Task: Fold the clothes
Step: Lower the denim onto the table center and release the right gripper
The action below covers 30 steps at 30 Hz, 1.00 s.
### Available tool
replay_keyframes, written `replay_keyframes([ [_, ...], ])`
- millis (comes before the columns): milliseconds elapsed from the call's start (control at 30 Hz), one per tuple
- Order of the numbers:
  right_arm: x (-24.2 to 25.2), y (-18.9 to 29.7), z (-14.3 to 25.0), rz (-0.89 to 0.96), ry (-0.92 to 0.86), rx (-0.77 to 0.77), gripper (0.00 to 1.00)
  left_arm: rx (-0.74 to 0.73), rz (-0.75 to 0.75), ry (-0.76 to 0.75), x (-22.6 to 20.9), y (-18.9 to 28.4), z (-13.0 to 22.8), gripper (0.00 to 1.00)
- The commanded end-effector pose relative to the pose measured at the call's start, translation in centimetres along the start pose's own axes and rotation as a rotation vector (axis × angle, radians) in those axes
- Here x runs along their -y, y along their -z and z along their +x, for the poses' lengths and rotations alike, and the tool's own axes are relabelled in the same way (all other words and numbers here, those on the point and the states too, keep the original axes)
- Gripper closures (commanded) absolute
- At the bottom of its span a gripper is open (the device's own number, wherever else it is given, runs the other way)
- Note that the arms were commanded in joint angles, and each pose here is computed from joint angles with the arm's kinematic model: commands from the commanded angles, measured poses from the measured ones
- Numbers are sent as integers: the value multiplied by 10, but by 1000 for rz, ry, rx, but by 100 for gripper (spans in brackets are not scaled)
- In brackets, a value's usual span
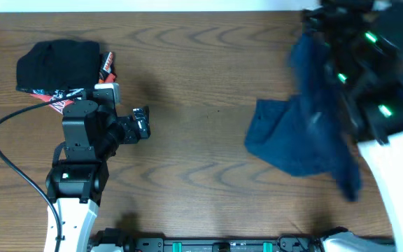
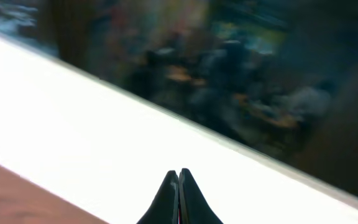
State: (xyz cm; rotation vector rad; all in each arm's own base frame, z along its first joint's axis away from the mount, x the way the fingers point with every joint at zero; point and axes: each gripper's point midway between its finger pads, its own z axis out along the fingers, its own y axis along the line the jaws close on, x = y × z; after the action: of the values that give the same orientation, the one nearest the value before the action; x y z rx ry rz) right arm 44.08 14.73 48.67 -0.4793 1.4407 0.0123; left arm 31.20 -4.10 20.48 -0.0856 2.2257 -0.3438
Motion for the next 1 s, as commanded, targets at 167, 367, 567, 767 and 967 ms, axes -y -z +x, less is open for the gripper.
replay_keyframes([
  [167, -163, -71, 69, -439, -206, -66, 99, 21, 7, 0, 2, 4, -9, 5],
  [367, -154, -72, 94, -288, -185, -195, 93, 5, 38, 1, 7, 4, -5, 5],
  [567, -46, -25, 115, 100, -255, -402, 53, -8, 155, -3, 28, 5, -4, 2],
  [767, 55, 58, 149, 374, -399, -604, 26, -70, 254, 32, 43, -3, 6, 2],
  [967, 109, 135, 201, 601, -549, -831, 22, -190, 341, 11, 73, -36, 31, 2],
])
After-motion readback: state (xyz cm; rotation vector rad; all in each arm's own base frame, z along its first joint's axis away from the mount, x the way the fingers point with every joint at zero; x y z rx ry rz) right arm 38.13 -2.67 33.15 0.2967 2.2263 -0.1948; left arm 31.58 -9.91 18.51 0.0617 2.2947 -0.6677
